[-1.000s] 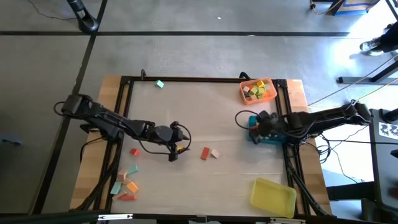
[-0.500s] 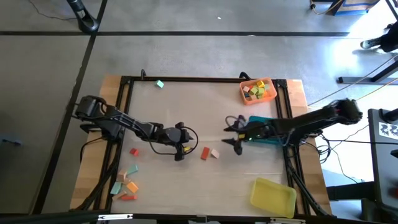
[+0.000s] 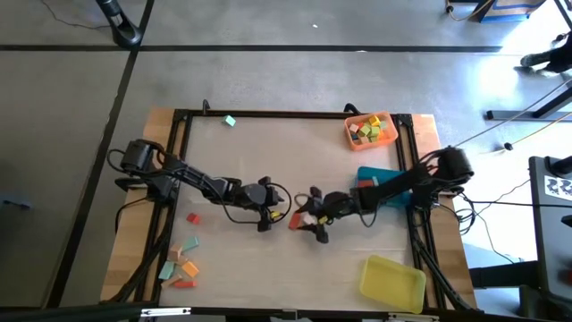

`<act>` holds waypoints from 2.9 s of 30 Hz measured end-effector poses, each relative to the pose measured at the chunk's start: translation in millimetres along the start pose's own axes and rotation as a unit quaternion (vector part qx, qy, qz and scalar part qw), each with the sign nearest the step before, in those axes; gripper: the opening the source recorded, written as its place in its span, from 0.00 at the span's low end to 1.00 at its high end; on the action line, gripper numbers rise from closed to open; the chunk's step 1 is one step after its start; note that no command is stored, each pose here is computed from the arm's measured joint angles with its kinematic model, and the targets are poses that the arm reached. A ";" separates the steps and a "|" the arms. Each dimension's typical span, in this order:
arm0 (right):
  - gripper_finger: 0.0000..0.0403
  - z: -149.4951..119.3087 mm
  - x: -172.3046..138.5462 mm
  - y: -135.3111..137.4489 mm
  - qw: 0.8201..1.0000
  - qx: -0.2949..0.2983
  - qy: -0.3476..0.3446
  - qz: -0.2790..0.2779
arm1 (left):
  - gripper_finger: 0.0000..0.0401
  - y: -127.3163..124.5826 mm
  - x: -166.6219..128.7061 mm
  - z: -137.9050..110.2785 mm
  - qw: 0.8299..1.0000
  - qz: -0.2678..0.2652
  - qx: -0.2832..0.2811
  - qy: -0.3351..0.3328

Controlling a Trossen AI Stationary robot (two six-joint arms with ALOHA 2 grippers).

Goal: Sort blocks by size
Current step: Put the orange rectangular block into the blue bin

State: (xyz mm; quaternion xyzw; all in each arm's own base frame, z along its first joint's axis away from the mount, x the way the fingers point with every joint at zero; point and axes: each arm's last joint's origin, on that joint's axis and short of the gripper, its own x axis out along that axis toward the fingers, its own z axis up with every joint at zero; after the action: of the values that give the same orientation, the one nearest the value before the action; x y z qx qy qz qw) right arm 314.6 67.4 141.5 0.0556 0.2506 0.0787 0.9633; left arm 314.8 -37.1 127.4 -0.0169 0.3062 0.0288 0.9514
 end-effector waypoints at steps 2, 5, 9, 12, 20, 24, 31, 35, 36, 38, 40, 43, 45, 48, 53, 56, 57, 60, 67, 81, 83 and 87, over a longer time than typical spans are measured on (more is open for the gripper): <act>0.66 1.5 8.4 4.5 1.000 -0.018 0.004 0.005 | 0.55 -0.4 -0.1 -1.1 1.000 -0.001 0.000 0.006; 0.66 3.7 17.7 7.6 0.999 -0.040 0.016 0.006 | 0.55 -2.4 -0.4 -2.5 1.000 -0.003 -0.007 0.011; 0.66 -4.7 26.6 7.1 0.994 -0.057 0.088 -0.010 | 0.55 -5.5 -1.0 -5.7 1.000 -0.005 -0.017 0.025; 0.66 -10.9 28.9 4.7 0.988 -0.083 0.123 -0.033 | 0.55 -7.7 -1.4 -7.1 0.999 -0.007 -0.016 0.030; 0.66 -10.0 32.6 -8.3 0.982 -0.122 0.115 -0.088 | 0.55 -13.1 -2.5 -10.5 0.999 -0.012 -0.020 0.044; 0.66 -8.2 31.9 -22.5 0.983 -0.084 0.113 -0.122 | 0.55 -12.8 -2.4 -9.5 0.999 -0.012 -0.022 0.039; 0.66 3.2 19.9 -24.8 0.982 -0.049 0.102 -0.153 | 0.55 -9.4 -5.5 -5.0 0.999 -0.001 -0.028 0.029; 0.66 22.1 1.5 -21.7 0.984 -0.011 0.079 -0.159 | 0.55 0.1 -7.1 1.1 0.998 0.039 -0.039 0.009; 0.66 22.5 -2.2 -22.1 0.982 -0.004 0.086 -0.170 | 0.55 2.7 -6.9 1.5 0.998 0.054 -0.043 0.006; 0.66 17.8 -7.0 -24.1 0.973 0.001 0.115 -0.201 | 0.55 9.1 -5.3 1.2 0.996 0.079 -0.049 0.004; 0.66 11.3 -9.0 -26.5 0.962 0.003 0.140 -0.233 | 0.55 15.2 -1.3 0.5 0.995 0.089 -0.053 -0.001; 0.66 1.4 -1.9 -32.9 0.951 0.005 0.143 -0.275 | 0.55 22.2 7.6 -2.8 0.994 0.099 -0.045 -0.008; 0.66 -4.9 4.0 -36.4 0.948 0.006 0.145 -0.283 | 0.55 25.7 14.2 -6.7 0.994 0.104 -0.044 -0.010; 0.66 -8.6 12.5 -43.3 0.948 0.014 0.133 -0.289 | 0.55 30.7 22.9 -16.7 0.993 0.112 -0.044 0.012; 0.66 -11.0 17.0 -56.0 0.946 0.020 0.127 -0.298 | 0.55 33.7 34.2 -23.9 0.993 0.110 -0.050 0.002; 0.66 -4.1 18.1 -60.9 0.949 0.014 0.101 -0.297 | 0.55 31.7 35.2 -22.6 0.994 0.100 -0.050 -0.010; 0.66 -1.7 18.7 -61.9 0.952 0.011 0.090 -0.294 | 0.55 31.4 35.2 -22.0 0.994 0.099 -0.050 -0.014; 0.66 5.7 19.7 -65.7 0.958 0.003 0.062 -0.281 | 0.55 30.5 35.1 -19.7 0.995 0.092 -0.043 -0.024; 0.66 20.9 5.8 -54.4 0.957 -0.015 0.058 -0.283 | 0.55 20.8 25.8 -17.3 0.996 0.074 -0.047 0.001; 0.66 6.7 9.1 -8.9 0.971 -0.010 0.090 -0.221 | 0.55 42.8 17.0 0.2 0.988 0.142 -0.042 -0.046; 0.66 -0.2 14.2 -10.3 0.969 -0.012 0.102 -0.224 | 0.55 50.8 20.6 -0.6 0.985 0.153 -0.054 -0.053; 0.66 -9.5 21.9 -11.9 0.968 -0.018 0.113 -0.225 | 0.55 61.5 28.2 -7.7 0.984 0.162 -0.063 -0.050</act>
State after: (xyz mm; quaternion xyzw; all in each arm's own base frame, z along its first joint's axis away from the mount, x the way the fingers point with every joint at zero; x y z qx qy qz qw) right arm 330.3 60.4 121.1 -0.0292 0.3624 -0.1295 0.9225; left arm 329.2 25.1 103.8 -0.0259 0.2549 0.2026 0.9452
